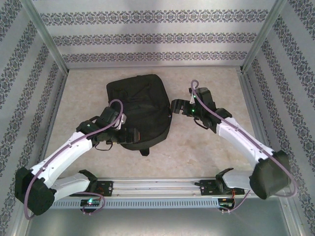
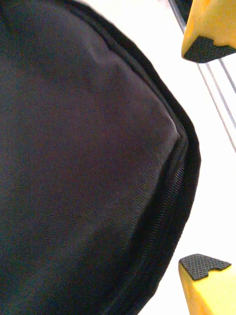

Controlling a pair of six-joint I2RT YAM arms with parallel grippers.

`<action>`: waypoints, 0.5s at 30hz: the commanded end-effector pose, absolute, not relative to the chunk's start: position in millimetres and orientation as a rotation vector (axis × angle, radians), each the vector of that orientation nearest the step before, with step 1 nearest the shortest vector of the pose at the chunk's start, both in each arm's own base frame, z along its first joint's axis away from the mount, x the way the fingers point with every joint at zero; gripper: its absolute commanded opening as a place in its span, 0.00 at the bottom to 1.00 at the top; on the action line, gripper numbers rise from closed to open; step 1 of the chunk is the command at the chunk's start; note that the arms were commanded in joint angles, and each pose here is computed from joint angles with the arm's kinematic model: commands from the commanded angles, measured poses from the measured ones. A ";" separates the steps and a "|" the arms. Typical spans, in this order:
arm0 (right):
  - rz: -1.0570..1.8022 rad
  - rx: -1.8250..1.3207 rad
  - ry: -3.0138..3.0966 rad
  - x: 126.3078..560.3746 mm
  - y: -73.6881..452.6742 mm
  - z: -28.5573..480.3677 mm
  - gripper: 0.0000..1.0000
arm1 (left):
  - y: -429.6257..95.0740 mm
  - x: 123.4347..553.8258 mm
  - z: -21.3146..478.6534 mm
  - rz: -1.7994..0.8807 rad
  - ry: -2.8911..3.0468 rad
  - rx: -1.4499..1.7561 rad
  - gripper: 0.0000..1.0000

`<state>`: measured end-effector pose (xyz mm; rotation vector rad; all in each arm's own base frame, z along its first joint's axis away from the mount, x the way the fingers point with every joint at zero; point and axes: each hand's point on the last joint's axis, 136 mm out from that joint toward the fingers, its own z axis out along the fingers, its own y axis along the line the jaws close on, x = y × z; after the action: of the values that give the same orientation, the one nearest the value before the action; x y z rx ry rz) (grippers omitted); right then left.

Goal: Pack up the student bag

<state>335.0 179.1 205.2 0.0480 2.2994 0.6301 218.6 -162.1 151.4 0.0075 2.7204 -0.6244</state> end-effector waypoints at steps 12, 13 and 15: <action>0.049 0.155 1.787 337.5 57.0 267.5 0.98 | -14.9 325.9 253.6 0.167 1.882 -0.340 1.00; -0.020 0.132 1.806 341.6 49.8 261.2 0.98 | -9.1 334.0 248.7 0.162 1.867 -0.329 1.00; -0.128 0.124 1.818 345.6 35.1 255.2 0.98 | 9.7 342.0 233.1 0.222 1.844 -0.324 1.00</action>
<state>338.6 55.8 249.6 0.1853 1.8663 0.0670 326.4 -23.9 220.6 -0.2928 2.0014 0.0745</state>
